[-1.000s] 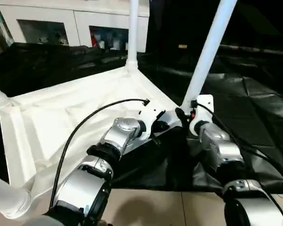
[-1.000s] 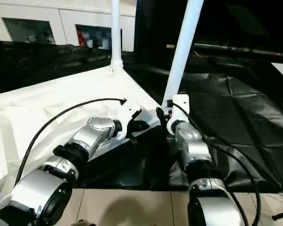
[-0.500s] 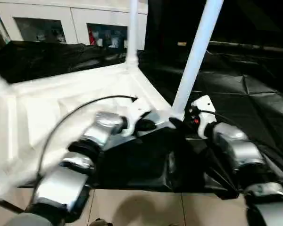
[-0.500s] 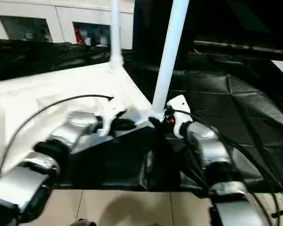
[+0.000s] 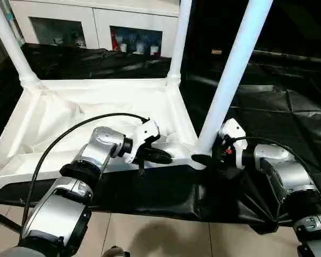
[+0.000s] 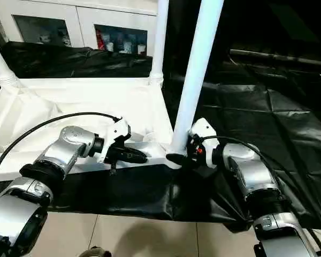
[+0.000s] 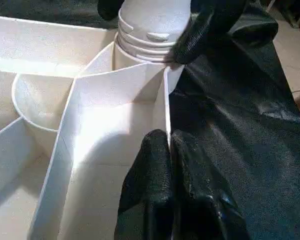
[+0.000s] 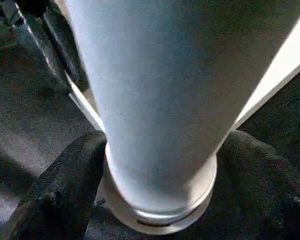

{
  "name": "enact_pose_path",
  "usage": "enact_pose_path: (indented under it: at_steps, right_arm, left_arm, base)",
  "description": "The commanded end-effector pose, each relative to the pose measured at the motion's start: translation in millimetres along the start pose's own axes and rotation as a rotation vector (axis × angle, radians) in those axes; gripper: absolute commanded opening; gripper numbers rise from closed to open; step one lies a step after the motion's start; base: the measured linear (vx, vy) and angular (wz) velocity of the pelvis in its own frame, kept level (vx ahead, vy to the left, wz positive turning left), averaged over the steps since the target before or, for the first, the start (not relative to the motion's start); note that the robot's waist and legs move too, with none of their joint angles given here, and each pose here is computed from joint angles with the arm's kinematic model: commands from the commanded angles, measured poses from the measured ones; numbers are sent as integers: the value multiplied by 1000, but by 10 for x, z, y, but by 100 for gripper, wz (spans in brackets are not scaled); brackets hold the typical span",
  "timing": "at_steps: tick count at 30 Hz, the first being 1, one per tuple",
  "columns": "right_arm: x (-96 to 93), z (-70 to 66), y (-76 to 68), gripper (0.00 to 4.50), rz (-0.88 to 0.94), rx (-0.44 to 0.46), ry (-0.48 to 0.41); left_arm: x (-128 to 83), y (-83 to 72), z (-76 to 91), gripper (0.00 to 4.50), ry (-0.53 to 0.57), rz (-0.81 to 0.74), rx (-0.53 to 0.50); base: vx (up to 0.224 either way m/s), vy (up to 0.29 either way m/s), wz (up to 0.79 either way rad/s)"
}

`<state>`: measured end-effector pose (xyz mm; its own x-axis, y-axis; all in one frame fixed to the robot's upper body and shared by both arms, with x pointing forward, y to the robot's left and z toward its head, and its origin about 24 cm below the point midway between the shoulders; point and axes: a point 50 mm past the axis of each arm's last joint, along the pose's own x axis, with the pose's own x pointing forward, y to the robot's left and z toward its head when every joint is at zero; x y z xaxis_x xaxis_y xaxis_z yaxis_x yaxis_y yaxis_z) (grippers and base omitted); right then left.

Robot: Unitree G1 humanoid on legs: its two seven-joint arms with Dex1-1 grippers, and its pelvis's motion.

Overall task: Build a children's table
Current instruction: Rotate leg to tighten

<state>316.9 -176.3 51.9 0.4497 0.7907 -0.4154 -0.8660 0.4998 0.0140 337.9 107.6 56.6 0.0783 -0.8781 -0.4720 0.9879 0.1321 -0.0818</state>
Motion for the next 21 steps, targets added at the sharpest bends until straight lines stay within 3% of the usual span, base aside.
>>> enact_pose_path:
  at_steps: [1,3,4,9,16,20,21]
  right_arm:
    - [3,24,7,357,9,-17,3]
    - [18,56,0,357,10,-4,-16]
    - [20,58,1,332,12,-3,-17]
    - [36,55,5,293,19,3,-21]
    - [65,22,28,276,15,30,-28]
    - [161,-58,-44,275,-172,129,-59]
    - [217,-93,-89,275,-288,184,-65]
  left_arm:
    - [70,-43,56,0,2,-50,31]
    - [74,-41,62,0,2,-46,33]
    - [73,-41,62,0,3,-46,33]
    - [62,-43,47,0,6,-46,31]
    - [70,-46,29,0,8,-38,24]
    - [148,13,29,0,18,81,-10]
    - [205,41,44,0,12,149,-28]
  base:
    - [0,0,0]
    - [0,0,0]
    - [0,0,0]
    - [0,0,0]
    - [0,0,0]
    - [0,0,0]
    - [0,0,0]
